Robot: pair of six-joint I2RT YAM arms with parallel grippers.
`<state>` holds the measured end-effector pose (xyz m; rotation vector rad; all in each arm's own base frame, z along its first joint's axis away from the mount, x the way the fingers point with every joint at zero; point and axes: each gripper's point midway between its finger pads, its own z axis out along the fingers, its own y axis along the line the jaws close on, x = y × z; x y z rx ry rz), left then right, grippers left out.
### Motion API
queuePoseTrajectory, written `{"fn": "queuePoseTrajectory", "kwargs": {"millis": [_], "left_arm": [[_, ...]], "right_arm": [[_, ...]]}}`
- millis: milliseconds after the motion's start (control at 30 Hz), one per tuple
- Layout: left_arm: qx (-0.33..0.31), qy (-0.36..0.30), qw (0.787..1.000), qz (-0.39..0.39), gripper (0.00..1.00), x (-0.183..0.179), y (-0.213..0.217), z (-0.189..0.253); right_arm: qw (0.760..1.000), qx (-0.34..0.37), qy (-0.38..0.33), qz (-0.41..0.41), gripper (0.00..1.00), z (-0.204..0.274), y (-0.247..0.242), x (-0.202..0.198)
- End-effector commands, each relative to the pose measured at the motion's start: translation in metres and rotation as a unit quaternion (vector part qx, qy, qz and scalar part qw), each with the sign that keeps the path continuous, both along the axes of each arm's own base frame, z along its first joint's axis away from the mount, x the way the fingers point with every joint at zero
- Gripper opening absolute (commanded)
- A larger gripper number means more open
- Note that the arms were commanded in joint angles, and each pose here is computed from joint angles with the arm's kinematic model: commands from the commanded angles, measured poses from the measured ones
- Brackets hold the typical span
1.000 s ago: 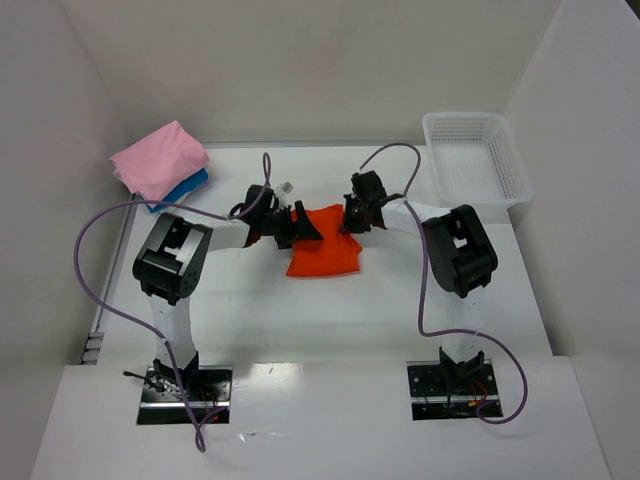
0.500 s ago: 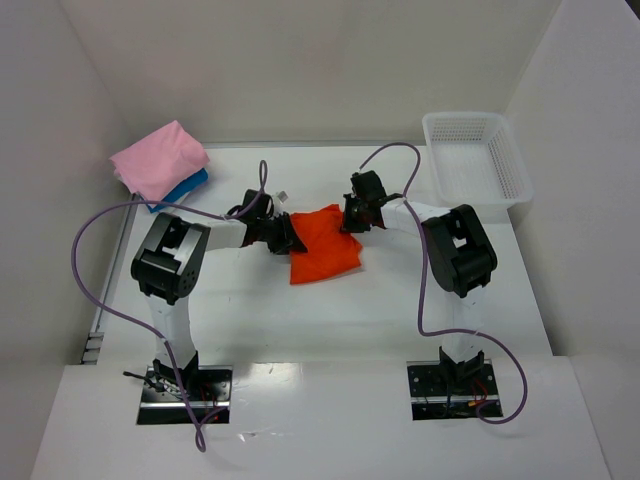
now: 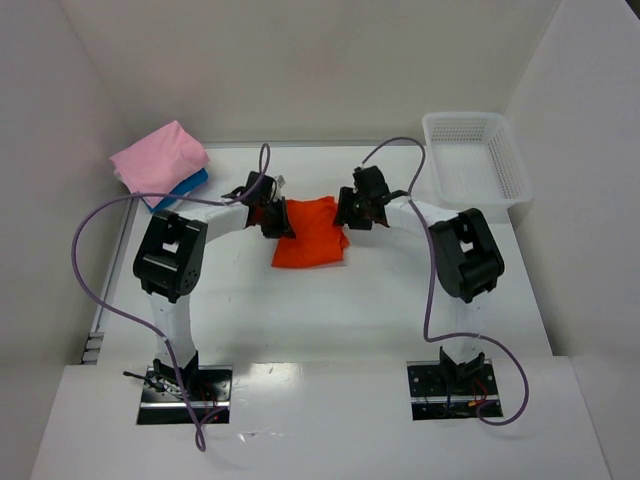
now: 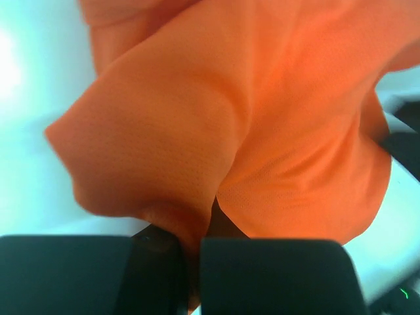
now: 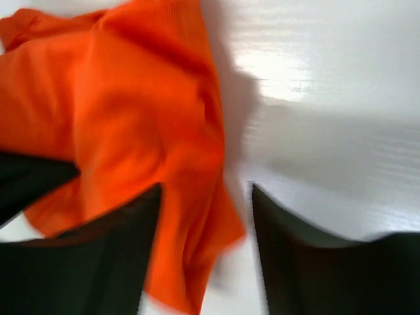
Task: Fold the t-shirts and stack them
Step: Put the neatly folded tshirt into the corner of the board with the left arm
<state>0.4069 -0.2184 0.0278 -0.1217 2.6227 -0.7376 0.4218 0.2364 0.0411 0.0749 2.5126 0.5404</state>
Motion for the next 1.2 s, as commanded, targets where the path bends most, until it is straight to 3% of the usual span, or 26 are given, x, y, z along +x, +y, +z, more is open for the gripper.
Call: {"fn": "queuePoseTrajectory", "kwargs": {"millis": [0, 33, 67, 233, 400, 600, 1067, 1100, 1167], "left_arm": [[0.1, -0.033, 0.994, 0.025, 0.0, 0.029, 0.037, 0.006], [0.11, -0.047, 0.992, 0.031, 0.0, 0.038, 0.044, 0.012], [0.109, -0.05, 0.992, 0.031, 0.0, 0.042, 0.042, 0.013], [0.148, -0.077, 0.984, 0.063, 0.0, 0.079, 0.078, 0.019], [0.165, -0.113, 0.971, 0.128, 0.0, 0.117, 0.125, 0.037], [0.171, -0.14, 0.962, 0.159, 0.0, 0.158, 0.17, 0.058], [0.201, -0.197, 0.948, 0.148, 0.0, 0.217, 0.203, 0.111], [0.19, -0.218, 0.946, 0.146, 0.0, 0.226, 0.199, 0.13], [0.183, -0.21, 0.949, 0.146, 0.0, 0.229, 0.208, 0.127]], "right_arm": [[0.994, 0.031, -0.109, 0.007, 0.67, 0.102, 0.005, 0.019], [0.992, 0.033, -0.124, 0.012, 0.83, 0.117, 0.002, 0.02], [0.988, 0.044, -0.148, 0.012, 0.88, 0.144, 0.002, 0.019], [0.978, 0.046, -0.202, 0.018, 0.99, 0.202, -0.021, 0.003], [0.971, 0.041, -0.237, 0.001, 0.99, 0.239, -0.042, -0.027], [0.973, 0.051, -0.223, -0.017, 0.99, 0.228, -0.055, -0.056], [0.972, 0.07, -0.218, -0.049, 0.99, 0.231, -0.069, -0.085], [0.973, 0.065, -0.216, -0.053, 0.99, 0.226, -0.071, -0.085], [0.973, 0.069, -0.214, -0.055, 0.99, 0.226, -0.071, -0.085]]}}
